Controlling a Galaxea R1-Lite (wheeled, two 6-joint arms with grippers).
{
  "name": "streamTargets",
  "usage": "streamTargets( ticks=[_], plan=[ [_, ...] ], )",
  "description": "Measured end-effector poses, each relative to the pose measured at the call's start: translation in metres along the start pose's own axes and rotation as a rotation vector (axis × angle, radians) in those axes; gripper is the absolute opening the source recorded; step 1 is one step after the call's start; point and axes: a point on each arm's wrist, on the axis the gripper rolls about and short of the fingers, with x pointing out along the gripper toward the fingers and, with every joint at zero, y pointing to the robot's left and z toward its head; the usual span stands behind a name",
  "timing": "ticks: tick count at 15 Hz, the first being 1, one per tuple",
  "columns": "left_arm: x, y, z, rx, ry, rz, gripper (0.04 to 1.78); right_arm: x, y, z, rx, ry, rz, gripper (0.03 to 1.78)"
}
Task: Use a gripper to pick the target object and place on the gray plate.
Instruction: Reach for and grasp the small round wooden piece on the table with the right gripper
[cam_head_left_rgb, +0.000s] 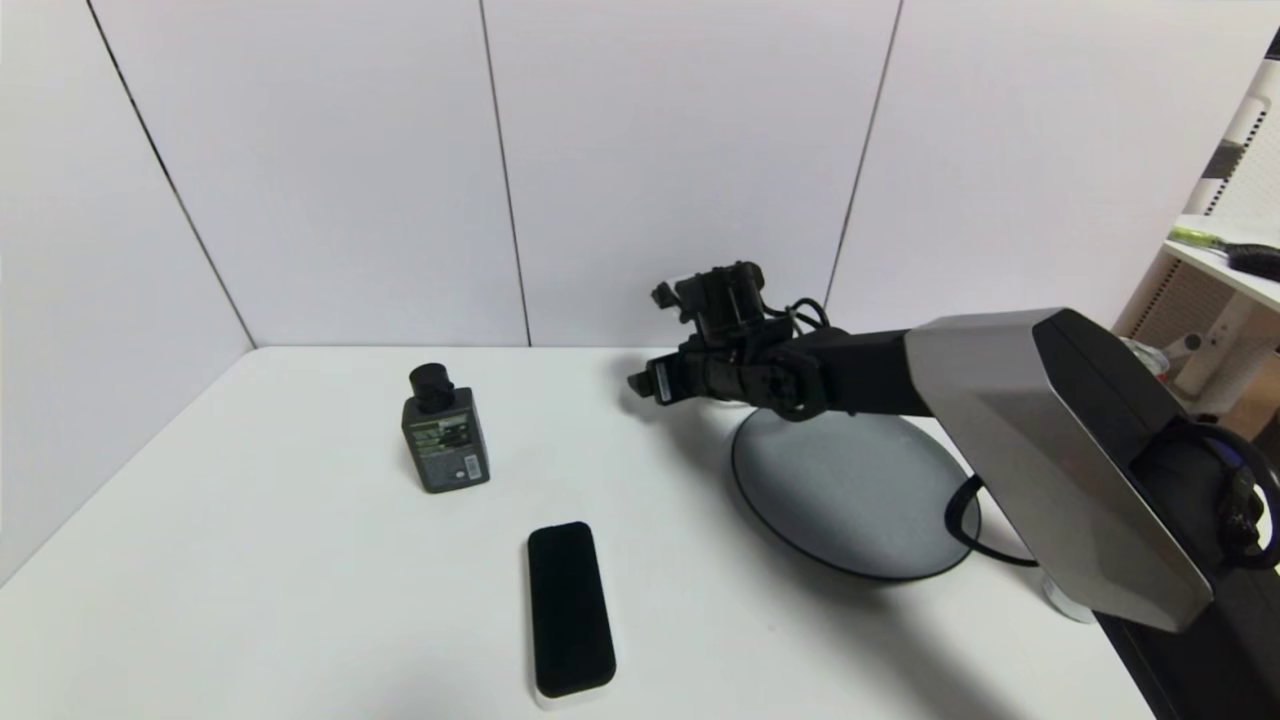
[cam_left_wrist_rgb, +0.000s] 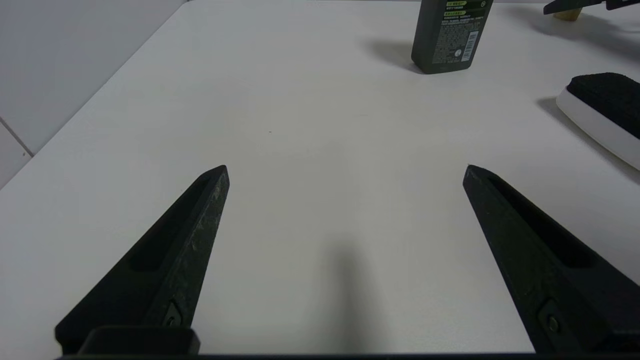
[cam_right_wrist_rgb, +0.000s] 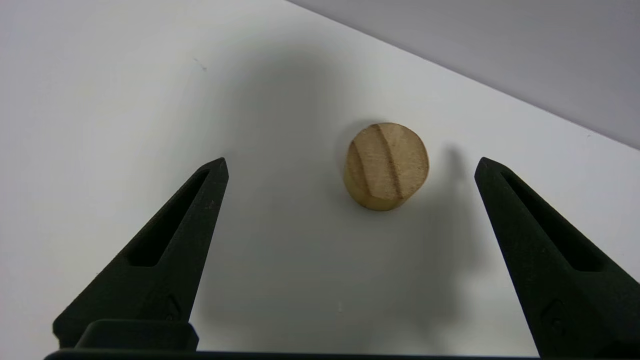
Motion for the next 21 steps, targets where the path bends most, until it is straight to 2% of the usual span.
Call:
streamTargets(
  ticks=[14, 17, 21],
  plan=[
    [0.0000, 0.0000, 0.0000, 0.000, 0.000, 0.000, 1.69, 0.0053, -0.0021, -0.0032, 0.004, -0.012, -0.004, 1.71],
    [0.0000, 0.0000, 0.0000, 0.000, 0.000, 0.000, 1.69, 0.0077, -0.0022, -0.0060, -0.001, -0.006, -0.007, 1.19],
    [0.0000, 0.0000, 0.0000, 0.000, 0.000, 0.000, 1.69, 0.0091, -0.0025, -0.0074, -0.001, -0.005, -0.009, 0.75]
  ],
)
